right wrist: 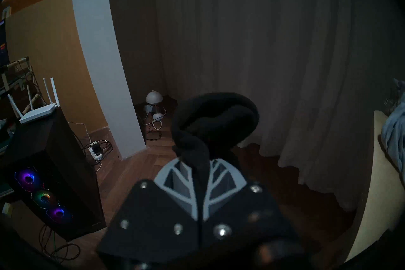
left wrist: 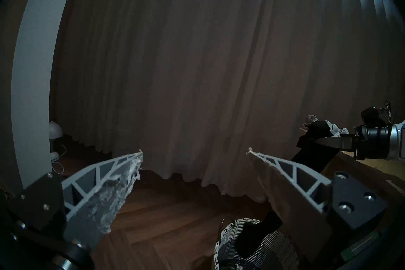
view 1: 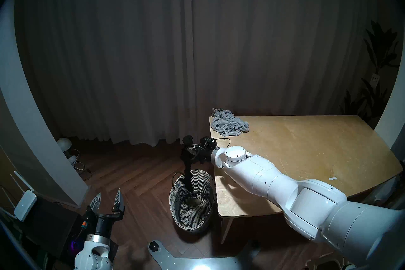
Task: Toss clothes into the laundry hamper
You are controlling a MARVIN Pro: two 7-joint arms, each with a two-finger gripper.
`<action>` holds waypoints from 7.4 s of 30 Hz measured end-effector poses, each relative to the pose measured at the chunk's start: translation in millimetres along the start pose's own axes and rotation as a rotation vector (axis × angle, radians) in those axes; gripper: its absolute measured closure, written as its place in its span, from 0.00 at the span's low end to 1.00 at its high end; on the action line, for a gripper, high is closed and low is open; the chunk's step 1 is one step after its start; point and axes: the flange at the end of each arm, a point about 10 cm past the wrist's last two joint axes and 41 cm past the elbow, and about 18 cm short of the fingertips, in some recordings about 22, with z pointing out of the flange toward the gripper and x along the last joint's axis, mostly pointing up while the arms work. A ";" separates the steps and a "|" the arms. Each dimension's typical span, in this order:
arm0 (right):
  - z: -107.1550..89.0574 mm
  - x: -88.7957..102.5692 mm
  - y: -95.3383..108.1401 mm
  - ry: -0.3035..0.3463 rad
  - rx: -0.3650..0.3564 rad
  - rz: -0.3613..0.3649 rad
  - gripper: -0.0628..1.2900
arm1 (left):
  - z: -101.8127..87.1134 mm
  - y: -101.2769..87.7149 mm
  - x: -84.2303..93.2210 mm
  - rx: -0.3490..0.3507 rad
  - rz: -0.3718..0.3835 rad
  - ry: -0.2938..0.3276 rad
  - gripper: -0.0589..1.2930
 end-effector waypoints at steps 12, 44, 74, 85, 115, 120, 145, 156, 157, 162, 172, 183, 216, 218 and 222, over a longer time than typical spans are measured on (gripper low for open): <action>15.5 -12.8 -4.0 -0.046 -0.076 -0.027 0.95 | 2.0 -7.9 -10.7 -0.016 -0.004 -0.024 0.04; -30.1 86.7 94.2 0.305 -0.227 -0.162 0.06 | 36.3 24.5 58.8 -0.185 0.031 0.211 0.04; -165.1 51.2 214.6 0.276 -0.542 -0.306 0.06 | 129.5 97.0 108.1 -0.411 0.139 0.150 0.04; -176.2 16.8 211.7 0.219 -0.542 -0.302 0.06 | 156.3 128.9 112.6 -0.447 0.148 0.103 0.98; -195.3 -12.1 214.3 0.170 -0.558 -0.294 0.06 | 220.0 193.1 93.4 -0.452 0.172 -0.060 0.98; -198.2 -12.7 215.9 0.171 -0.564 -0.292 0.06 | 230.3 206.4 88.3 -0.453 0.179 -0.092 0.98; -203.7 -8.0 218.0 0.204 -0.562 -0.288 0.06 | 274.4 271.6 82.0 -0.455 0.215 -0.188 0.98; -207.2 -8.7 217.4 0.214 -0.541 -0.288 0.06 | 292.7 293.6 71.0 -0.439 0.256 -0.258 0.98; -207.4 -8.8 217.3 0.214 -0.540 -0.288 0.06 | 293.9 294.5 70.2 -0.437 0.260 -0.264 0.98; -209.3 -9.8 217.0 0.217 -0.530 -0.288 0.06 | 302.1 300.5 65.3 -0.425 0.283 -0.296 0.98; -215.3 -10.8 218.3 0.224 -0.518 -0.288 0.06 | 315.3 315.8 57.0 -0.408 0.329 -0.355 0.98; -224.8 -16.1 220.7 0.220 -0.512 -0.284 0.06 | 326.1 339.7 53.9 -0.408 0.377 -0.399 0.98; -254.4 -32.2 229.1 0.198 -0.509 -0.264 0.06 | 346.9 391.8 51.6 -0.428 0.496 -0.466 0.03; -255.7 -33.0 229.4 0.196 -0.508 -0.262 0.06 | 348.8 392.2 52.6 -0.427 0.500 -0.468 0.03; -257.5 -34.5 229.5 0.194 -0.506 -0.259 0.06 | 351.9 391.7 53.6 -0.425 0.505 -0.473 0.03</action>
